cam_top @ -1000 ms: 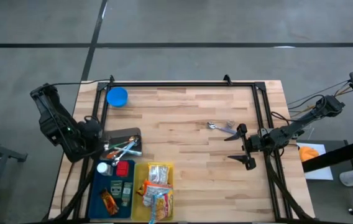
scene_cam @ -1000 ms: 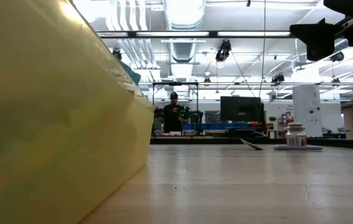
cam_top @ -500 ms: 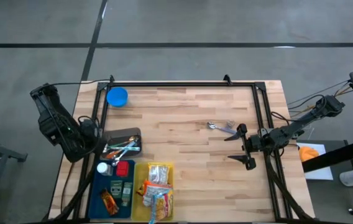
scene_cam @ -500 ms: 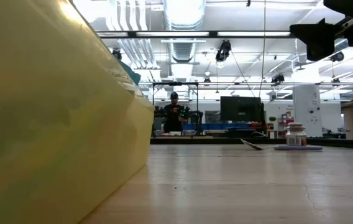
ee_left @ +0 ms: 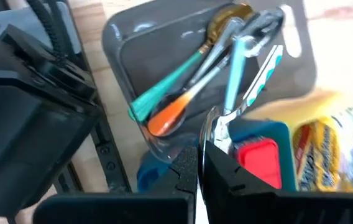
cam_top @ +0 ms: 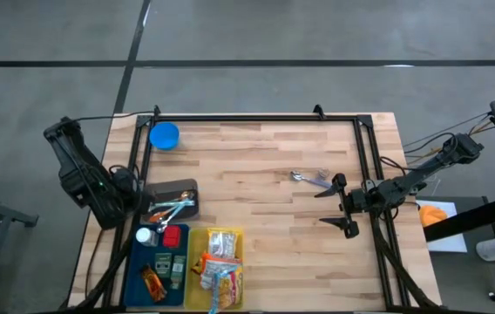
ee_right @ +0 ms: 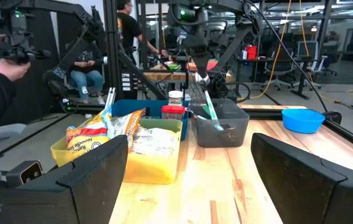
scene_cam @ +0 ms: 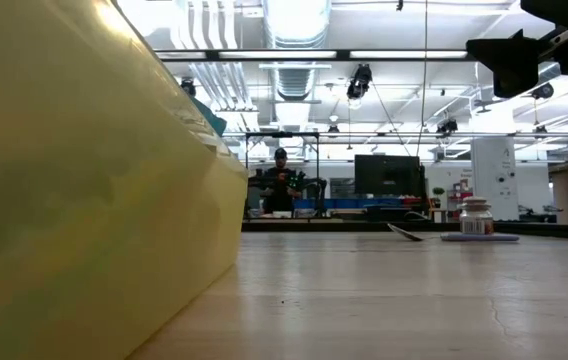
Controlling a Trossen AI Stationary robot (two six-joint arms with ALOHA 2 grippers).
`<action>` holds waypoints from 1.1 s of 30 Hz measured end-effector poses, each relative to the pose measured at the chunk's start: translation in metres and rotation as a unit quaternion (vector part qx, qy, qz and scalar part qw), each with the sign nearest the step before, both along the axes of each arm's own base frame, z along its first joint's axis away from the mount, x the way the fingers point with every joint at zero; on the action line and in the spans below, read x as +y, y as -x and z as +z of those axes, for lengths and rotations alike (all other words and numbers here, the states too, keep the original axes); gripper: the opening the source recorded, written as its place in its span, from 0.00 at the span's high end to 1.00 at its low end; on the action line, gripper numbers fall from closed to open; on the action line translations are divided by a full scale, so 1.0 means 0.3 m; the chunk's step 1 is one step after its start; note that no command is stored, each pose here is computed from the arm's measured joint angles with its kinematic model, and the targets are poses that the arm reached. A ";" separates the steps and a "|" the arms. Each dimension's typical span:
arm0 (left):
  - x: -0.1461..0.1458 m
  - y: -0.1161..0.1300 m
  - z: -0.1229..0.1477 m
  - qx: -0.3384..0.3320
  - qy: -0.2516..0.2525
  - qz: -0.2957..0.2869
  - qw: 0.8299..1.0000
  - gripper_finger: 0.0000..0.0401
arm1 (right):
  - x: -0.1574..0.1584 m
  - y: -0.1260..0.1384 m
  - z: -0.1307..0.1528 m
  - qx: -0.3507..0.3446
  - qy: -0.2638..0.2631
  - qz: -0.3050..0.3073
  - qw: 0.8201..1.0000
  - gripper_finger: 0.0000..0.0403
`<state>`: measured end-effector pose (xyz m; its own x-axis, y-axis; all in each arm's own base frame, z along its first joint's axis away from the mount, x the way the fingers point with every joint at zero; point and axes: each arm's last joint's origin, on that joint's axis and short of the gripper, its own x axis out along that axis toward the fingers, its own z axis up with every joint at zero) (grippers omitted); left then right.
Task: Pick & Place Food Item
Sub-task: Put the patterned blue spoon into the gray bin
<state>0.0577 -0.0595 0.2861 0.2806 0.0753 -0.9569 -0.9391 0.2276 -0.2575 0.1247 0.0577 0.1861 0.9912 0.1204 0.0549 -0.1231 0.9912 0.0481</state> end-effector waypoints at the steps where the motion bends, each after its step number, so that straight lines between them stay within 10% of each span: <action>1: 0.000 0.000 -0.010 0.002 -0.003 0.007 1.000 0.97 | 0.000 0.000 0.000 0.000 0.000 0.000 1.000 0.16; 21: -0.004 -0.012 -0.139 -0.004 -0.051 0.030 0.998 0.97 | 0.000 0.000 0.000 0.000 0.000 0.000 1.000 0.16; 33: -0.004 -0.013 -0.140 -0.008 -0.051 0.036 0.998 0.74 | 0.000 0.000 0.000 0.000 0.000 0.000 1.000 0.16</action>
